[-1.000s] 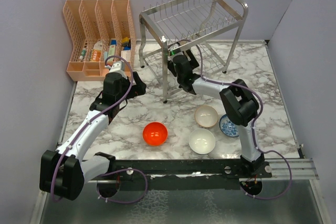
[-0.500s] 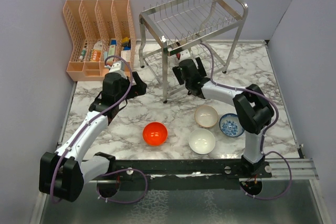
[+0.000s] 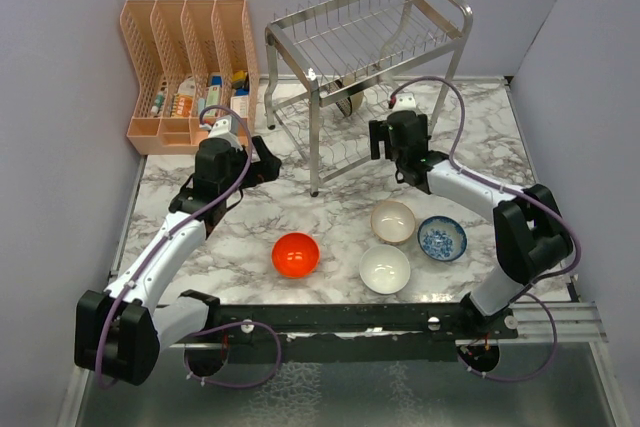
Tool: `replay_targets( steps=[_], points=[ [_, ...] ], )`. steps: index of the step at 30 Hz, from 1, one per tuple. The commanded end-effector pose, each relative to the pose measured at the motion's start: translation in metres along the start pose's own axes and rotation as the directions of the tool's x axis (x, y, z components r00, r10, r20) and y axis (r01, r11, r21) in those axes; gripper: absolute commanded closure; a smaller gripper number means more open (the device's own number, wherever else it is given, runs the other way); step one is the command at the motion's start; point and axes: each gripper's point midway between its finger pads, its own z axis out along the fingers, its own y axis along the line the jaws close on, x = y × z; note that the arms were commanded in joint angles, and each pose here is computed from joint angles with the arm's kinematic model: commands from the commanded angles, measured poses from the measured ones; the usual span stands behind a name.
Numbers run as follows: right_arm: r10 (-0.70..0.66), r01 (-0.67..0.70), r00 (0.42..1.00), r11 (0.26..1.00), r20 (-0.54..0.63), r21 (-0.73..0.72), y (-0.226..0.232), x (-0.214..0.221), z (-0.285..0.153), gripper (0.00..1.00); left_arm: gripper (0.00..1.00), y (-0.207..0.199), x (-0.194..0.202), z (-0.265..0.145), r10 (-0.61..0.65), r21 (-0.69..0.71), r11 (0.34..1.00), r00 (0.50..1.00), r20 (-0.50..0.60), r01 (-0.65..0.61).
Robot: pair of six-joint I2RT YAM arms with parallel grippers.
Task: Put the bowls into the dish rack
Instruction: Adjust the bowl in the dish rack.
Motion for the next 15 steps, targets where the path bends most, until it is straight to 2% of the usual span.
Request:
replay_targets(
  steps=[1,8,15],
  points=[
    [0.109,-0.106,0.993,0.991,0.035,-0.087,0.001,-0.007,-0.013,0.11,0.01,-0.01,-0.012,0.0,-0.005,0.049,0.999,0.999,0.037,0.003],
    [0.151,-0.145,0.987,0.984,0.061,-0.101,-0.006,-0.008,-0.025,0.11,0.01,-0.012,-0.01,0.004,-0.009,0.074,0.997,0.999,0.035,0.006],
    [0.168,-0.161,0.983,0.983,0.072,-0.092,-0.014,-0.011,-0.023,0.11,0.01,-0.03,-0.012,0.02,-0.099,0.189,0.978,0.994,0.046,0.088]
  ],
)
